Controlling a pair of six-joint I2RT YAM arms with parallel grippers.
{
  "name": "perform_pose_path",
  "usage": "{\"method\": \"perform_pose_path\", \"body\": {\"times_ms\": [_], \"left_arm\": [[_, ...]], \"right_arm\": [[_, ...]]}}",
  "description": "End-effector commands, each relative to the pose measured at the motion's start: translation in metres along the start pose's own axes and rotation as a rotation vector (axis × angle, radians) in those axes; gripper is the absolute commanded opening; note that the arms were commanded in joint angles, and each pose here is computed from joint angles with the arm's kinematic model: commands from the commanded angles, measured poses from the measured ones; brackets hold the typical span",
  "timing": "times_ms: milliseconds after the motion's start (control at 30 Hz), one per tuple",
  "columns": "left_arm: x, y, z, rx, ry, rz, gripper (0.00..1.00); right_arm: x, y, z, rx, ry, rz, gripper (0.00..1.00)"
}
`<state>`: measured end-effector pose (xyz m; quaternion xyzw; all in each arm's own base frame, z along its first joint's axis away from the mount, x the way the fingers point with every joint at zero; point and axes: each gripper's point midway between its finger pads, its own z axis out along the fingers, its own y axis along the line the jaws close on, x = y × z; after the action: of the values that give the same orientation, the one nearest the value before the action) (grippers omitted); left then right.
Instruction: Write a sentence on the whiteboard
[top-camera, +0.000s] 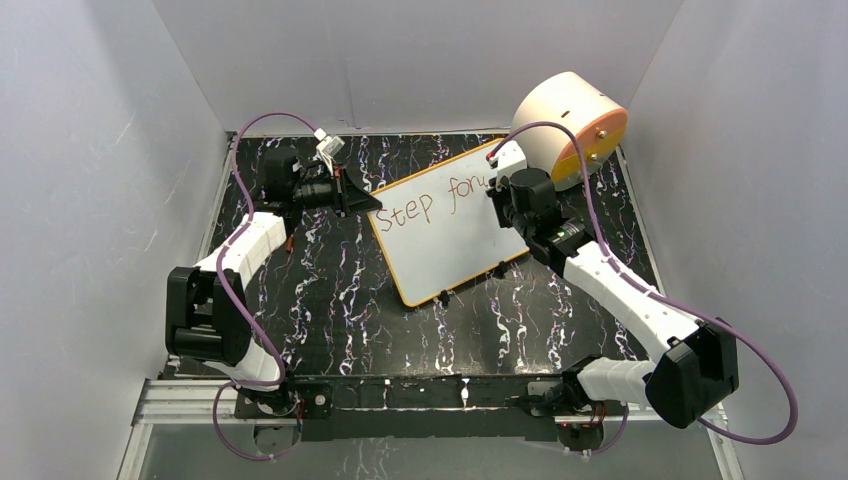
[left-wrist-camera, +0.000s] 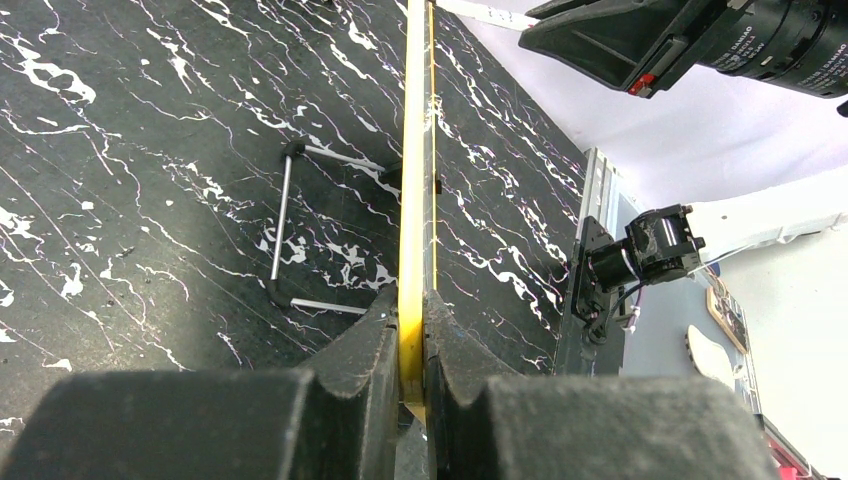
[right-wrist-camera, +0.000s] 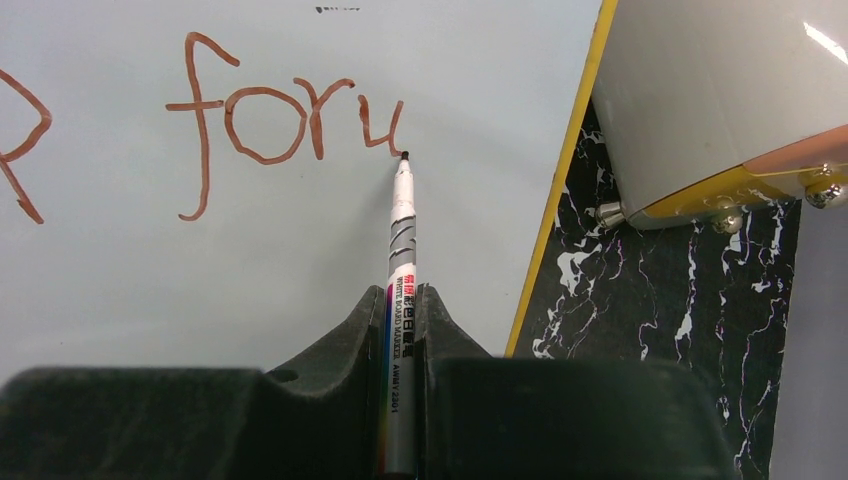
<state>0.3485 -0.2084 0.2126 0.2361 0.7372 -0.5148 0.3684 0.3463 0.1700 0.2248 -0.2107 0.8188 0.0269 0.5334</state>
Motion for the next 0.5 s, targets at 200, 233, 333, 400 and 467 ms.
{"method": "perform_pose_path", "body": {"times_ms": [200, 233, 333, 400, 467], "left_arm": [[0.063, 0.031, 0.012, -0.109, 0.142, -0.134, 0.00], [0.063, 0.031, 0.011, -0.110, 0.143, -0.133, 0.00], [0.063, 0.030, 0.011, -0.108, 0.143, -0.131, 0.00], [0.063, 0.031, 0.011, -0.110, 0.145, -0.132, 0.00], [0.063, 0.031, 0.011, -0.112, 0.146, -0.131, 0.00]], "right_arm": [[-0.034, -0.014, 0.001, 0.056, -0.111, 0.030, 0.00], [-0.037, -0.015, 0.001, 0.058, -0.120, 0.030, 0.00], [-0.046, -0.015, 0.003, 0.054, -0.145, 0.032, 0.00], [-0.050, -0.015, 0.004, 0.054, -0.151, 0.033, 0.00], [-0.051, -0.015, 0.005, 0.055, -0.150, 0.031, 0.00]]}}
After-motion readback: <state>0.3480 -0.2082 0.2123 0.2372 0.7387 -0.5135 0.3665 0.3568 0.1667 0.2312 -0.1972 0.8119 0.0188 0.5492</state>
